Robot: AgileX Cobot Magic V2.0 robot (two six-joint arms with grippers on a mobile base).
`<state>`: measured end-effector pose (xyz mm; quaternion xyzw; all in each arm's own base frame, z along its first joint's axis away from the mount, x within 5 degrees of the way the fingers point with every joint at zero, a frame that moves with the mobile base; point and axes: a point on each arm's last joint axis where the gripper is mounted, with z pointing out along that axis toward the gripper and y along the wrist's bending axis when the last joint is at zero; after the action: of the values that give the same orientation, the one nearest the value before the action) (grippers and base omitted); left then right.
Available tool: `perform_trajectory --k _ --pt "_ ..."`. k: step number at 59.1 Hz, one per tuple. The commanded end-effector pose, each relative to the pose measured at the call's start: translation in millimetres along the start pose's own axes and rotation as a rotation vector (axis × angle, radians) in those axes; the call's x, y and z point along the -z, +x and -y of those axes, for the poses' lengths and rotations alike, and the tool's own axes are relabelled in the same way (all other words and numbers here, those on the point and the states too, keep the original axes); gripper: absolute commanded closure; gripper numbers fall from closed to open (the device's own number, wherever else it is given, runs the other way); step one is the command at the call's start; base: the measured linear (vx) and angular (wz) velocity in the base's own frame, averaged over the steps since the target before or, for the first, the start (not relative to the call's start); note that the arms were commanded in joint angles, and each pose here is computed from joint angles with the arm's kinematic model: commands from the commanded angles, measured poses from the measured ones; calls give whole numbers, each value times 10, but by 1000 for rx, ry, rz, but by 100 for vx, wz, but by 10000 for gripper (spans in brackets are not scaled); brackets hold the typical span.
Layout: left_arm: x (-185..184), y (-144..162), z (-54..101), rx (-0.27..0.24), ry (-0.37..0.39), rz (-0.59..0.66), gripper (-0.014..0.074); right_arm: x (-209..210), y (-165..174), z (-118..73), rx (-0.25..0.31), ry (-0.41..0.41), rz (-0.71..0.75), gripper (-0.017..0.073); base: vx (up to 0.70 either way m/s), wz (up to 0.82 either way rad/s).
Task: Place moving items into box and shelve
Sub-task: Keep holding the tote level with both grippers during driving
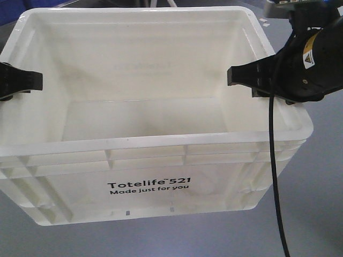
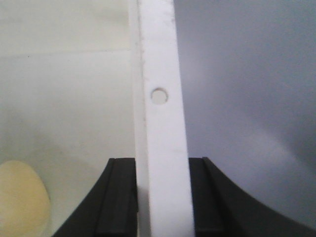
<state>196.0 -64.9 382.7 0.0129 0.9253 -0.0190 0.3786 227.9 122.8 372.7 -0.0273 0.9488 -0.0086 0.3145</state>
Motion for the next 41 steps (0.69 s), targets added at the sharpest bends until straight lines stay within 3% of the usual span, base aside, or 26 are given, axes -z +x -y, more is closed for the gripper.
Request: perform_trajectory --k 1,41 --pt "236 -194 -19 -38 31 209 425 210 -154 125 22 39 154 449 -12 48" --pt "236 -192 -20 -38 30 207 425 210 -154 125 22 39 154 449 -9 37"
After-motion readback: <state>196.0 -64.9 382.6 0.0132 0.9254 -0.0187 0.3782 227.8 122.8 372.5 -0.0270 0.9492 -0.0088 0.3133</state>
